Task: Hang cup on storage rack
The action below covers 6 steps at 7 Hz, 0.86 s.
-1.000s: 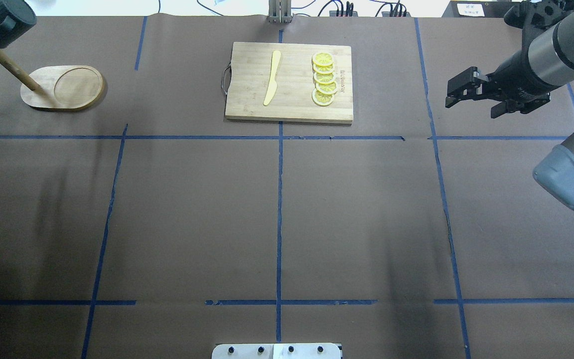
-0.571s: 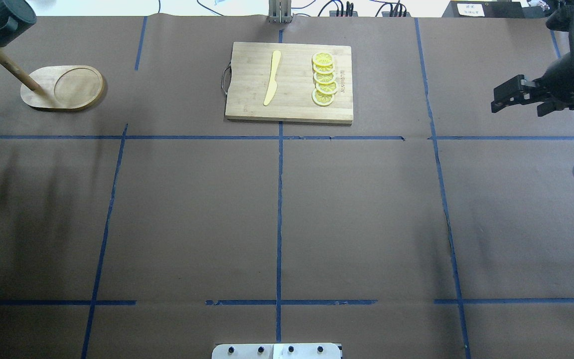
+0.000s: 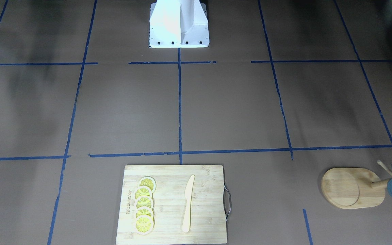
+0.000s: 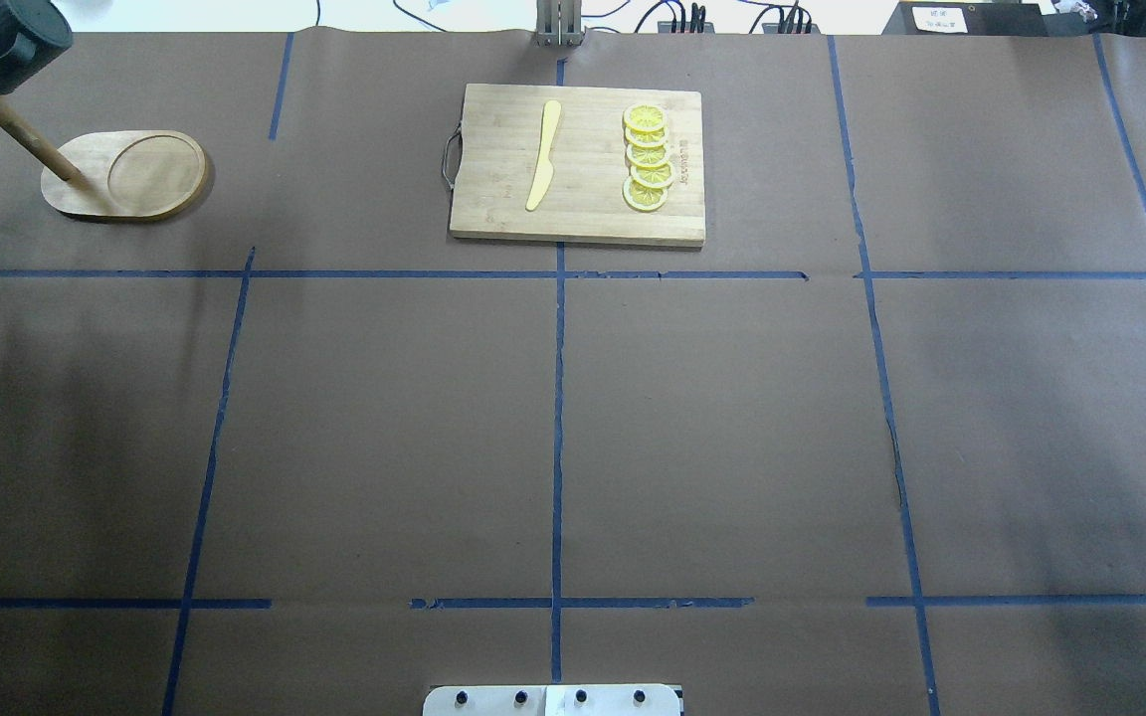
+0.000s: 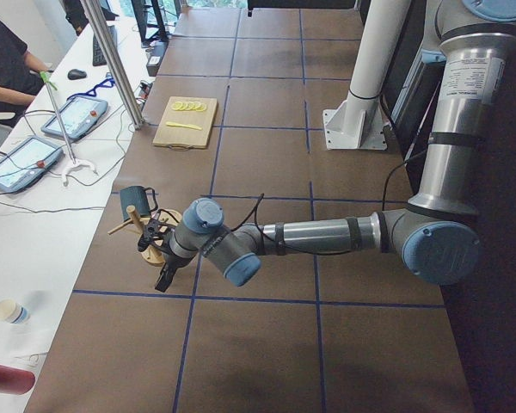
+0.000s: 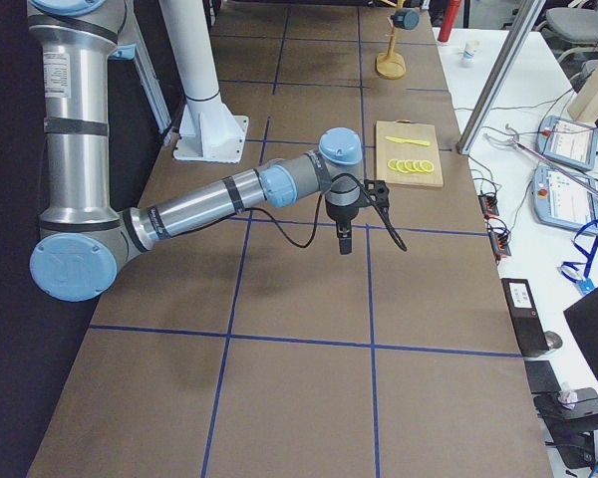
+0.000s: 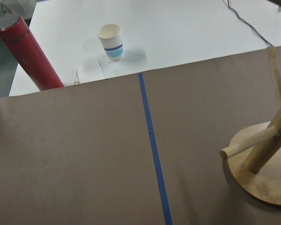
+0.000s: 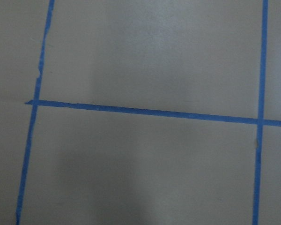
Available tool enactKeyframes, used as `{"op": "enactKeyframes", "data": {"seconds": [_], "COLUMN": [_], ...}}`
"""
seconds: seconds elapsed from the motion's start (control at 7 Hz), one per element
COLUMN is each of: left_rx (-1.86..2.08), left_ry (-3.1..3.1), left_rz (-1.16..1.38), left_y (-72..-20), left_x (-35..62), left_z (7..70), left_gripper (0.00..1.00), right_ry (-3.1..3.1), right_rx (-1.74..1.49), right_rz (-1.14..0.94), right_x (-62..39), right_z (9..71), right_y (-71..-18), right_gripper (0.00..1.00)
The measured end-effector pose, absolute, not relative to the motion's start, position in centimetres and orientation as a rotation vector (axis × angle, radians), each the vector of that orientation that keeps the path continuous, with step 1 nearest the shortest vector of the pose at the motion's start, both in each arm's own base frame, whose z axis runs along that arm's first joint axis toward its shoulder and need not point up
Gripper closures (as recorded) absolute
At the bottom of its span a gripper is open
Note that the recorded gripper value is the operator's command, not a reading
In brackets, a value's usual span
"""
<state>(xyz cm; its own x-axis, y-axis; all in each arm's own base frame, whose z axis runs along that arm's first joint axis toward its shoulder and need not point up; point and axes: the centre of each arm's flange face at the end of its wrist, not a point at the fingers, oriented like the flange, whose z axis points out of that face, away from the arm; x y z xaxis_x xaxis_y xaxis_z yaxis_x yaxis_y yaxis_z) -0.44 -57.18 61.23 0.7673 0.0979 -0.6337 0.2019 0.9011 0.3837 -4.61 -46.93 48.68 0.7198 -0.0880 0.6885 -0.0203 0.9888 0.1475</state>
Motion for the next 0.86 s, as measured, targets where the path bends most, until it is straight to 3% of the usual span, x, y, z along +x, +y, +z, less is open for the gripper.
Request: {"op": "enactKeyframes", "data": {"seconds": [0.57, 0.86], "left_rx": [0.093, -0.045], "left_ry": [0.732, 0.812], "left_rz": [0.059, -0.007], "left_y": [-48.0, -42.8], "left_x": [-5.8, -6.6], "left_z": [55.2, 56.9], "left_gripper": [0.00, 0.00], "right_ry": [-0.751, -0.779], "right_rx": [0.102, 0.083], "right_rz": [-0.089, -0.102], "right_x": [0.4, 1.8], "right_z": [56.7, 59.0], "right_y": [-45.0, -44.0], "right_gripper": [0.00, 0.00]}}
